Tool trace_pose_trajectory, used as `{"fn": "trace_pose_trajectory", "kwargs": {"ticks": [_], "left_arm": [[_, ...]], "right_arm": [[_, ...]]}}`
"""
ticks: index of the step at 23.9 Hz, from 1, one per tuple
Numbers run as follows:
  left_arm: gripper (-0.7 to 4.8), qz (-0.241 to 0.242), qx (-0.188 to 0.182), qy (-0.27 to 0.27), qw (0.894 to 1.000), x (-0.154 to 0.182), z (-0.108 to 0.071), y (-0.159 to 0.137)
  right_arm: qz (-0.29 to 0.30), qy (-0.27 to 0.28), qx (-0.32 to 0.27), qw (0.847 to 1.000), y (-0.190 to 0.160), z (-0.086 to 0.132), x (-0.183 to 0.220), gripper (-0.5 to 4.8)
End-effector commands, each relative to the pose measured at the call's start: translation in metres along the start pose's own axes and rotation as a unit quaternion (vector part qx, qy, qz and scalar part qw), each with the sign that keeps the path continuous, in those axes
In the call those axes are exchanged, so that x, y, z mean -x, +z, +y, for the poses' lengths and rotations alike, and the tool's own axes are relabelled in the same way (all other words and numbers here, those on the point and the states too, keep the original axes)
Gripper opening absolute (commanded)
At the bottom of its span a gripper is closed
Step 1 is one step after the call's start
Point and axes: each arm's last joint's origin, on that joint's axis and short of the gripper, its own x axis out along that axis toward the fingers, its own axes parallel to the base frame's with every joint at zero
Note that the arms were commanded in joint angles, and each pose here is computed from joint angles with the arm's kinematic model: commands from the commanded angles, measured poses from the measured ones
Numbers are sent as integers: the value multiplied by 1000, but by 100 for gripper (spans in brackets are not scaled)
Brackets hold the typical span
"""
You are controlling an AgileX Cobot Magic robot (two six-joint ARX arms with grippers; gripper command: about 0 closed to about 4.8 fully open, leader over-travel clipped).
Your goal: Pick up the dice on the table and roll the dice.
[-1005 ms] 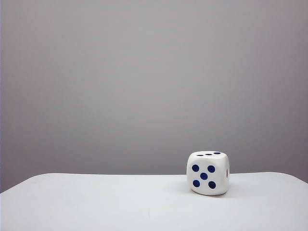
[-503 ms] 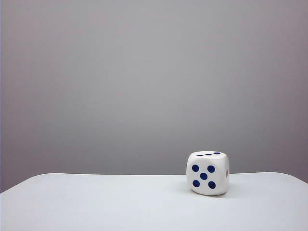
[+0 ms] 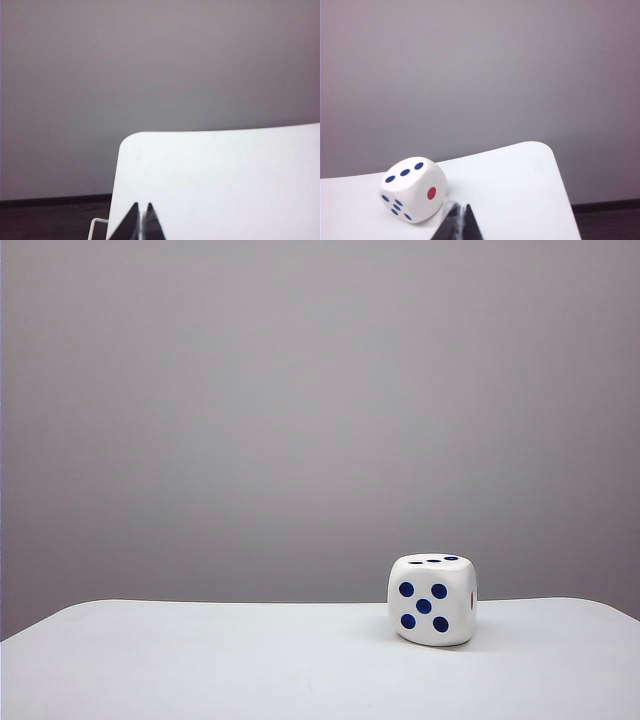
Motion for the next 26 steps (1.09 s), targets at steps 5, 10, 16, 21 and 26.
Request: {"fn": "trace_pose_trajectory", "kwargs": {"ticks": [5, 10, 16, 21, 26], "left_arm": [[14, 24, -4, -1, 1000, -3, -1, -12], [19, 30, 0, 1, 1000, -2, -1, -13], [22, 32, -2, 0, 999, -2, -1, -14], [22, 32, -2, 0, 999, -2, -1, -14], [22, 32, -2, 0, 999, -2, -1, -14]], "right_arm": [[8, -5, 28, 1000, -3, -1, 0, 31], [47, -13, 26, 998, -11, -3, 0, 30], [75, -19, 24, 997, -16, -4, 1, 31], [75, -19, 24, 997, -16, -4, 1, 31], [75, -19, 24, 997, -16, -4, 1, 31]]}}
